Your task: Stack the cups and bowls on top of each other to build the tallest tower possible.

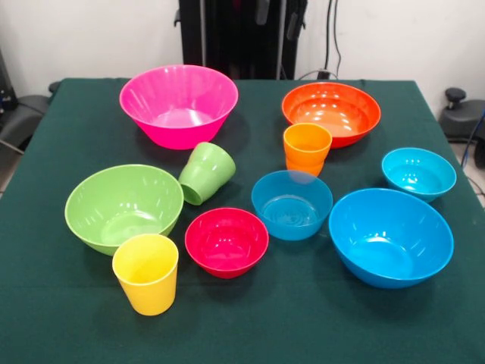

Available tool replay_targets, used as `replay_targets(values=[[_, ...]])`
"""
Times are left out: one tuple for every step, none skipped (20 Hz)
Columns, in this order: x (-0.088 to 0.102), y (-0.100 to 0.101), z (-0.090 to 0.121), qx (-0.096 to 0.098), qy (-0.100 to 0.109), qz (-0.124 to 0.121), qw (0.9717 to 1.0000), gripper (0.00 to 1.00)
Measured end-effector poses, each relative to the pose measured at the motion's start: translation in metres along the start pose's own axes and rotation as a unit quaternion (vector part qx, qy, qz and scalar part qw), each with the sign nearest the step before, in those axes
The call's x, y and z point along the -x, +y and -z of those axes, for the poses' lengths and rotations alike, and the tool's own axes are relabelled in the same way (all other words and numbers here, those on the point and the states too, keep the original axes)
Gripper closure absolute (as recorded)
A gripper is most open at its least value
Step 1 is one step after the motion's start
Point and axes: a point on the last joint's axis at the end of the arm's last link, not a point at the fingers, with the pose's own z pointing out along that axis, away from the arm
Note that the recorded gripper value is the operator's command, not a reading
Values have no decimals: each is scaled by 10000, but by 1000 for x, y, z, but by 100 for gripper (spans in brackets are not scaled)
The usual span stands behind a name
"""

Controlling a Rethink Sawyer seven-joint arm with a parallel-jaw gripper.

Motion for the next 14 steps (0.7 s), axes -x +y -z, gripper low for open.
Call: replay_targets(values=[[-1,2,-5,-3,-31,24,10000,0],[-1,3,-7,2,-48,31,10000,0],[0,4,-9,7,-73,41,10000,0],[0,5,-11,12,-98,51,9999,0],[0,6,-15,18,-140,70,9999,0],[0,8,-19,27,-189,86,9998,0],[1,9,-23,36,-246,100,9996,0],[1,10,-26,38,-287,113,9995,0],[2,11,-33,45,-380,130,9992,0],[3,12,-37,42,-420,142,9990,0],[3,12,-42,42,-475,156,9987,0],[4,13,-44,42,-507,162,9986,0],[4,13,-52,33,-578,183,9982,0],[4,13,-57,24,-613,192,9979,0]])
